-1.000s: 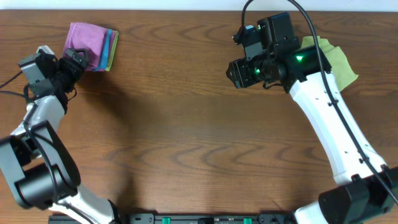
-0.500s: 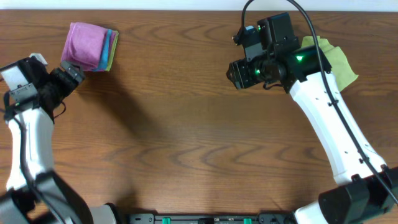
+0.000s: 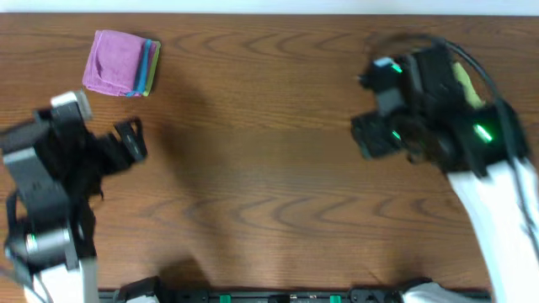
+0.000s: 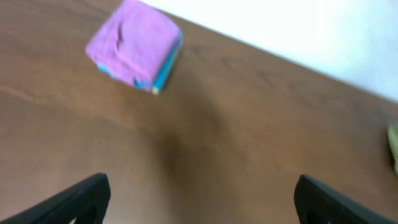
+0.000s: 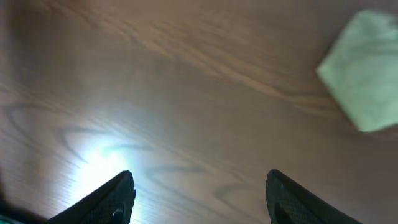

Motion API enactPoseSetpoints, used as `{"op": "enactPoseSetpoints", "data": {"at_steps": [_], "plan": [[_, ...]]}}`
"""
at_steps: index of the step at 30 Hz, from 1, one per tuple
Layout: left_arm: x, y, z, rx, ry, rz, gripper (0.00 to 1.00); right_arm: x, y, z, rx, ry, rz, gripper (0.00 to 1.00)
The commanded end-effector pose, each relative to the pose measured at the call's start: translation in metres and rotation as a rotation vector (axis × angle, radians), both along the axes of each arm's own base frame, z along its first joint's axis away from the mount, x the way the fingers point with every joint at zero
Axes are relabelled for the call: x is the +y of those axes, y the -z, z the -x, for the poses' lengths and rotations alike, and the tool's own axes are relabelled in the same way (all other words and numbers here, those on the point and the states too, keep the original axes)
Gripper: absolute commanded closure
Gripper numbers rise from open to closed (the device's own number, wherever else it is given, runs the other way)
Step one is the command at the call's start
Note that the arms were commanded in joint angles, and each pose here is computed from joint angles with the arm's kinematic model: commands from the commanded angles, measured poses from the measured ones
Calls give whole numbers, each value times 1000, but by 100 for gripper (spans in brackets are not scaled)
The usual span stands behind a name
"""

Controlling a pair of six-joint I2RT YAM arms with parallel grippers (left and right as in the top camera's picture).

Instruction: Fold the cloth

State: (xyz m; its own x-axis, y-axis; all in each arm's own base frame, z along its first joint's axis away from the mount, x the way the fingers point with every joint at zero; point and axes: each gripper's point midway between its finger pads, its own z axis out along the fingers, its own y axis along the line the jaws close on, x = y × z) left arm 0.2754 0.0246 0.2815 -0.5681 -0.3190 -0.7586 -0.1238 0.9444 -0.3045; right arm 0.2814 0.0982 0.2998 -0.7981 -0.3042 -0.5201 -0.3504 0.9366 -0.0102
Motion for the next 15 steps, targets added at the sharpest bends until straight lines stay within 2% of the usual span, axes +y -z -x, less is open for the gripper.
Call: {"op": "enactPoseSetpoints", "data": {"at_steps": [1,5,6,7,8,12,15], "plan": [[-7,-3,26,11,13,-56,5,-19,-7,32,-66,9,35,32],[-16,18,59,89,35,-60,5,-37,7,76,-145,19,18,24],[-17,23,64,98,38,-59,5,-40,12,86,-177,21,5,18],[-18,26,66,99,38,-59,4,-42,15,91,-203,29,-10,7],[-18,28,66,94,38,-59,5,-44,17,96,-240,41,-33,1],[-16,24,60,61,23,-50,5,-47,12,104,-367,49,-85,1],[-16,23,59,57,23,-51,5,-47,11,104,-382,49,-86,1]]}}
